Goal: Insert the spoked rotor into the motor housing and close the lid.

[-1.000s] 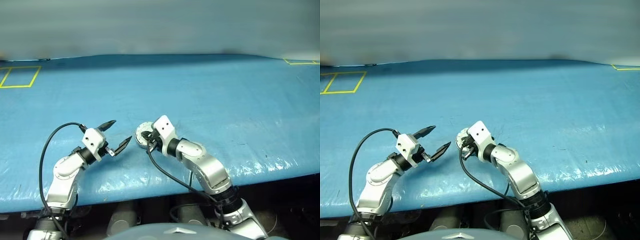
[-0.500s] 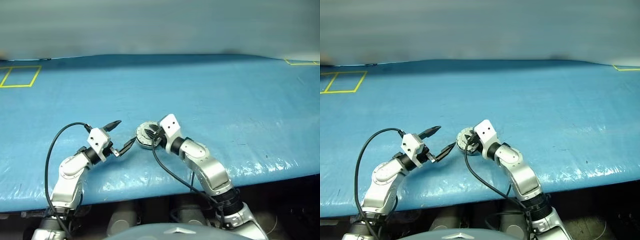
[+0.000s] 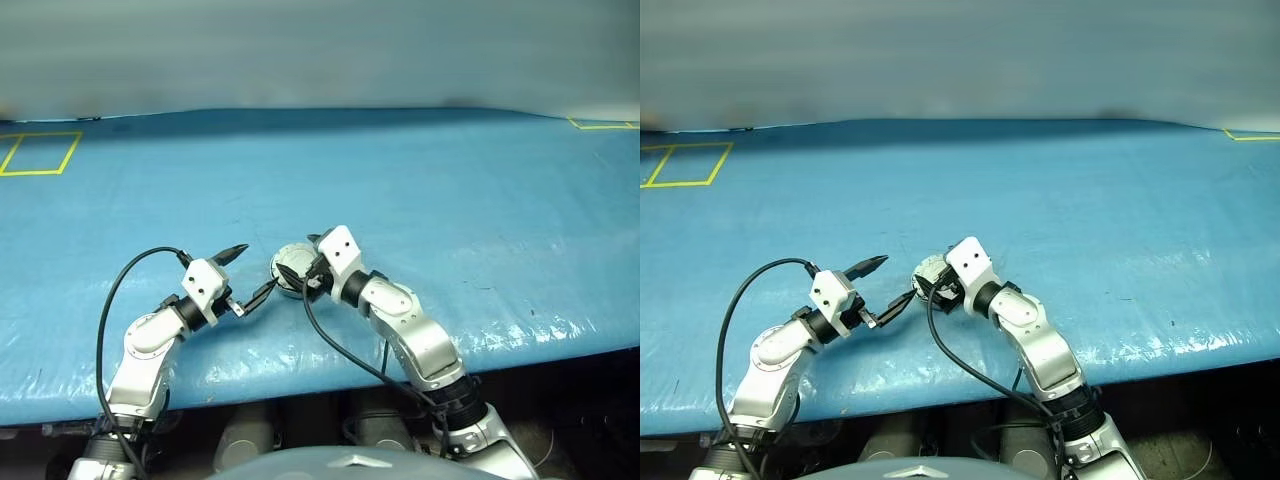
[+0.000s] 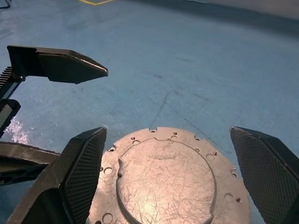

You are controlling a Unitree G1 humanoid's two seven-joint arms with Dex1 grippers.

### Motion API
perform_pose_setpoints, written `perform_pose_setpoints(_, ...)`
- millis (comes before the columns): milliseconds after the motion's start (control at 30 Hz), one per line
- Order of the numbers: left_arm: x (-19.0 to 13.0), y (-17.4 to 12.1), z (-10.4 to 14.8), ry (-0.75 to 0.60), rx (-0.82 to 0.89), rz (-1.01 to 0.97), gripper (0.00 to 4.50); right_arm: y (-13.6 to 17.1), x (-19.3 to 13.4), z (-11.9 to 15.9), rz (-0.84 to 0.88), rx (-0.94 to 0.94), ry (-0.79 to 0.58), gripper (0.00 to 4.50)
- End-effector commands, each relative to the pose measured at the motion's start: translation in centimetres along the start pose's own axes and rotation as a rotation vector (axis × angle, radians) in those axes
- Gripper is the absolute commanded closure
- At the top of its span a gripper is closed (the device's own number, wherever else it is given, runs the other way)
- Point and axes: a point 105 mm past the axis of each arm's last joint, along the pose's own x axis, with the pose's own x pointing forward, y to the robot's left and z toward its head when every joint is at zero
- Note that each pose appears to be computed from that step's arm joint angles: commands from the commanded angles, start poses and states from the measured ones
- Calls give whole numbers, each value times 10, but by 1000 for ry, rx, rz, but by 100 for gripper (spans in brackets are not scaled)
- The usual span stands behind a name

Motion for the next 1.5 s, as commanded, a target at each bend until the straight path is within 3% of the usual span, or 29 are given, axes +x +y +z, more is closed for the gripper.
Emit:
perform_pose_setpoints(33, 2, 0, 8, -30, 24, 3, 0, 0, 1, 4, -4, -16, -26, 4)
perform_pose_setpoints(467, -5, 5, 6, -17, 27, 22, 0, 3, 5, -10, 14, -13, 15, 4)
perform_pose_setpoints(667, -7, 5, 2, -3, 26, 23, 0, 1, 6, -8, 12, 13, 7, 146)
perform_pose_setpoints(1033, -13, 2, -6, 31, 26, 22, 0, 7, 8, 4, 57, 46, -13, 145)
perform_pose_setpoints(1500, -16, 3, -8, 48, 26, 12, 0, 12, 15, -3, 19, 24, 36, 145)
